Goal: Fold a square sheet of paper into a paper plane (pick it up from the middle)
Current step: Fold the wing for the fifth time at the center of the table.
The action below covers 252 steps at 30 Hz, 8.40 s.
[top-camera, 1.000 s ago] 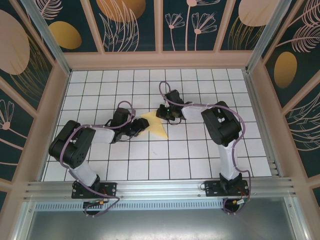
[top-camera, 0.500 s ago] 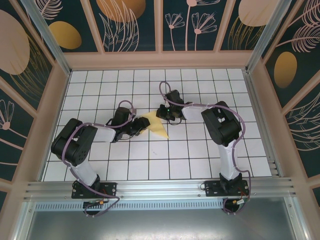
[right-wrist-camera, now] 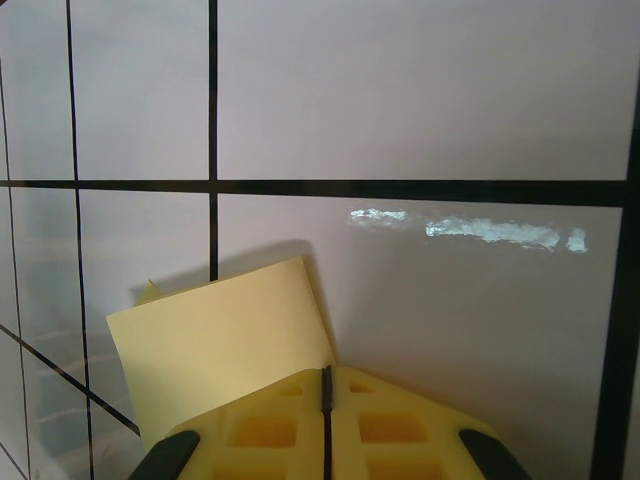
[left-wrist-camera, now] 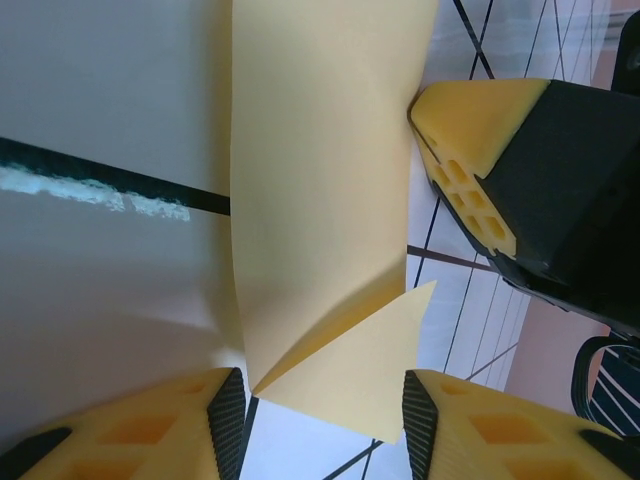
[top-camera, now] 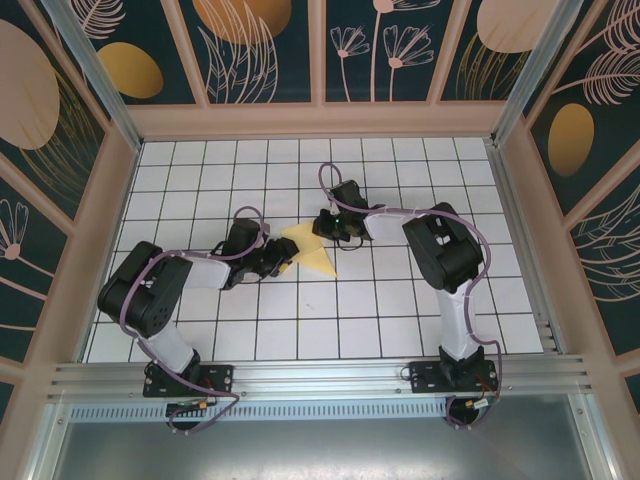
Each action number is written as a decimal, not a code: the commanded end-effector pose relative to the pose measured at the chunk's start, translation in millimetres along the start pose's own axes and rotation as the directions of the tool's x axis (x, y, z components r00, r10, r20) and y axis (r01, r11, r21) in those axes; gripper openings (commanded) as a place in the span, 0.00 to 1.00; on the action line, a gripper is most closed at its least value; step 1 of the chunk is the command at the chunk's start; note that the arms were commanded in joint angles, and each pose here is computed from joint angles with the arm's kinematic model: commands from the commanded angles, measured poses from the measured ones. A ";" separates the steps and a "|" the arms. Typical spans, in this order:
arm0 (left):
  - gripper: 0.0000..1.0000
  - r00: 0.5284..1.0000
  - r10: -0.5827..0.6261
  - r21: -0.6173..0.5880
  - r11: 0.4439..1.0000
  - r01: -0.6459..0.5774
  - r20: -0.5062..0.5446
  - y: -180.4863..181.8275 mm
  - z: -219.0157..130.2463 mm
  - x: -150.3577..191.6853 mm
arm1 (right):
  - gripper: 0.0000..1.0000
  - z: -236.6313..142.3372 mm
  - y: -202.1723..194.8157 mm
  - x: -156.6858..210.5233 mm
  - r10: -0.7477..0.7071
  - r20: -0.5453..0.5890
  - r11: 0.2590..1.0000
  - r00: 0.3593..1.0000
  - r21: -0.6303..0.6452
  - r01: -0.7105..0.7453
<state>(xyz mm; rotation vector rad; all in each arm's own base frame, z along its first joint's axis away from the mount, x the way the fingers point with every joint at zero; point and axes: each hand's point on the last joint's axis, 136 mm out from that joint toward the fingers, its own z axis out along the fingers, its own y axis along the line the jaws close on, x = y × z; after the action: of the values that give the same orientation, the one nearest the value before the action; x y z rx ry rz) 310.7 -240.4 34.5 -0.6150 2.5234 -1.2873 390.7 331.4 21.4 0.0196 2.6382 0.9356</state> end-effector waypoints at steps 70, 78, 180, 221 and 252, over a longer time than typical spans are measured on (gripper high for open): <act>0.05 0.999 -0.010 0.003 1.000 0.010 0.052 -39.0 -0.9 -23.0 | 0.26 -41.9 65.0 81.8 -0.859 0.319 0.490 0.402 0.283 0.824; 0.05 0.999 -0.014 0.004 1.000 0.013 0.053 -39.2 -0.8 -23.3 | 0.24 -40.5 65.4 70.2 -0.862 0.351 0.483 0.366 0.346 0.804; 0.42 0.881 0.427 -0.040 0.903 -0.428 0.203 -41.0 -6.4 -46.0 | 0.00 -24.2 54.4 48.6 -0.066 -0.078 0.871 0.995 -0.490 0.020; 0.30 0.948 0.288 -0.136 0.953 -0.270 0.136 -9.0 36.1 -61.4 | 0.15 -18.4 33.9 38.5 -0.123 -0.065 0.902 0.990 -0.424 0.084; 0.31 0.957 0.264 -0.159 0.957 -0.243 0.123 -9.6 38.3 -64.0 | 0.46 -25.3 38.3 46.7 -0.767 0.205 0.619 0.608 -0.014 0.785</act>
<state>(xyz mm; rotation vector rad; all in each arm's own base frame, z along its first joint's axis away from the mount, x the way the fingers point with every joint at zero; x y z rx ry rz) 383.4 -242.7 25.9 -0.3541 2.4696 -0.9671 331.3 349.8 29.4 -0.8860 2.1921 0.7647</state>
